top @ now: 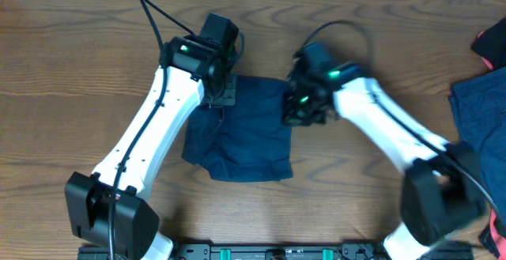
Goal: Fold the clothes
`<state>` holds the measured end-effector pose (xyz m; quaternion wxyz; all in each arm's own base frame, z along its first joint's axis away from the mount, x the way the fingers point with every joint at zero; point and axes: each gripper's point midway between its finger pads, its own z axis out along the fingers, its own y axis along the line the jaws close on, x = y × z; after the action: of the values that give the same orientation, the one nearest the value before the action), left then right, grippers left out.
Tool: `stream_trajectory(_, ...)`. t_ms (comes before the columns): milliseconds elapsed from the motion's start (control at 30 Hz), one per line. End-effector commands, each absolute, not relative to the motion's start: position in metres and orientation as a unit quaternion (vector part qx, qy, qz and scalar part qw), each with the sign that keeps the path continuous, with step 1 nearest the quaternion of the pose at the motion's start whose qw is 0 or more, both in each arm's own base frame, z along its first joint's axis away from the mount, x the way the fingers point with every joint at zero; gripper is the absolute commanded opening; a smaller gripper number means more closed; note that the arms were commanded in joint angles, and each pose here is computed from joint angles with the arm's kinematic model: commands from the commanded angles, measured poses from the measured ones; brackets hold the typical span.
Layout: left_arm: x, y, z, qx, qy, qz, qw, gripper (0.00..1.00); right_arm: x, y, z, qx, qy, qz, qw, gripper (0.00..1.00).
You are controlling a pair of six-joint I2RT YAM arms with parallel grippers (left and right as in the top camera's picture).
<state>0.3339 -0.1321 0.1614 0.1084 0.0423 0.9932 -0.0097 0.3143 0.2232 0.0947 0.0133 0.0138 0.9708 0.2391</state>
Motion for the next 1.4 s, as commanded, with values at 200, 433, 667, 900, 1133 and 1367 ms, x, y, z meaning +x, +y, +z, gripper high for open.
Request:
stream_trajectory(200,0.321,-0.171,0.143,0.012,0.996,-0.021,0.087,0.06,0.338,0.181,0.103,0.071,0.973,0.216,0.05,0.01)
stream_trajectory(433,0.313,-0.211,0.099,0.01,0.999,-0.008,0.053,0.06,0.343,0.168,0.1,0.083,0.977,0.188,0.062,0.01)
stream_trajectory(667,0.311,-0.227,0.08,-0.007,0.999,-0.009,0.043,0.07,0.351,0.121,0.092,0.129,0.983,0.109,0.078,0.01)
stream_trajectory(900,0.305,-0.24,0.081,-0.023,0.999,-0.041,0.026,0.31,0.356,0.071,0.089,0.187,0.976,0.074,0.078,0.01)
stream_trajectory(1133,0.306,-0.244,0.092,0.006,0.998,-0.057,0.034,0.33,0.356,0.061,0.089,0.166,0.981,0.067,0.078,0.02)
stream_trajectory(1367,0.305,-0.261,0.138,0.015,0.991,-0.119,0.059,0.36,0.355,0.06,0.089,0.166,0.981,0.065,0.077,0.03)
